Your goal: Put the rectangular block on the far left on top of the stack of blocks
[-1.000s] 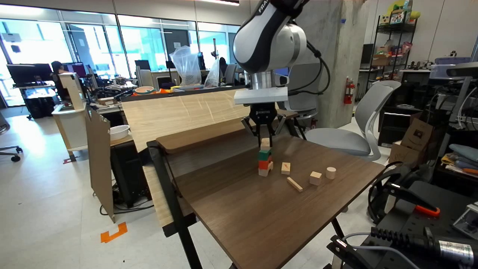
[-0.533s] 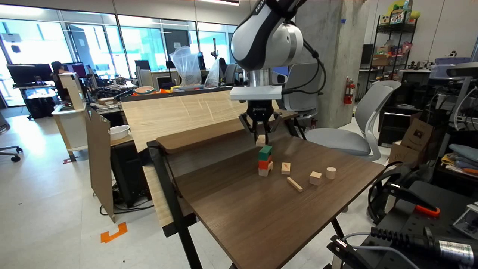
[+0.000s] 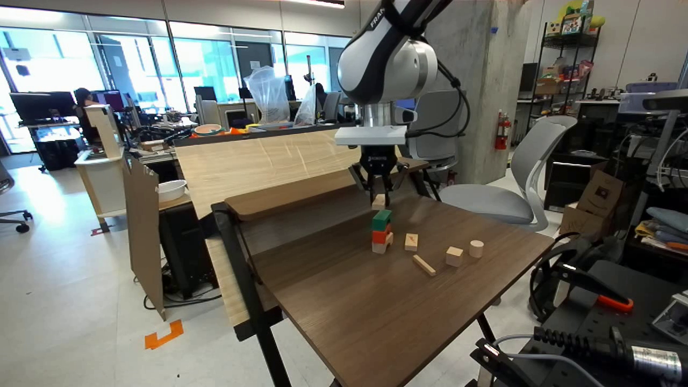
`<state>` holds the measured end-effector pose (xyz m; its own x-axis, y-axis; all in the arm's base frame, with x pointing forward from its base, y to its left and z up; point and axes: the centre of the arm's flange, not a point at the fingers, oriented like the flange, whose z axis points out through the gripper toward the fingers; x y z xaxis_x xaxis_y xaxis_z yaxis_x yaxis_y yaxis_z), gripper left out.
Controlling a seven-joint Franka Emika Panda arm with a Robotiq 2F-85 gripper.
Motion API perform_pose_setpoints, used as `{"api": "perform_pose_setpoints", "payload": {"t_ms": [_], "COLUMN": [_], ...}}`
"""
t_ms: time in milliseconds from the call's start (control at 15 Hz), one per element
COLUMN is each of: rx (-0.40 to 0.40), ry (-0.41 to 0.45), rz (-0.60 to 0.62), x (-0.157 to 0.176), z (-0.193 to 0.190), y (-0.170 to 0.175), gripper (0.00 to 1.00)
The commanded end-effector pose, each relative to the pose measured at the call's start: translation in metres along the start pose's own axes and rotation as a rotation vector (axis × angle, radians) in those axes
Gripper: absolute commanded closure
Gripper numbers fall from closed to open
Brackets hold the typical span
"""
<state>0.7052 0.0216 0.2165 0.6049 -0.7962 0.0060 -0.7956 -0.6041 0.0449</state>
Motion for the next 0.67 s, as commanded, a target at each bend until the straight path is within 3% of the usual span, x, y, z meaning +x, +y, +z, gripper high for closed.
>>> {"api": "perform_pose_setpoints", "payload": {"t_ms": [0,600], "rx": [-0.002,-0.017], "ry": [-0.033,-0.042], "rz": [0.037,0.046], "x": [0.012,0.008], "z": [0.0,0.01], "y": [-0.007,-0.006], "gripper": [0.92,0.92]}}
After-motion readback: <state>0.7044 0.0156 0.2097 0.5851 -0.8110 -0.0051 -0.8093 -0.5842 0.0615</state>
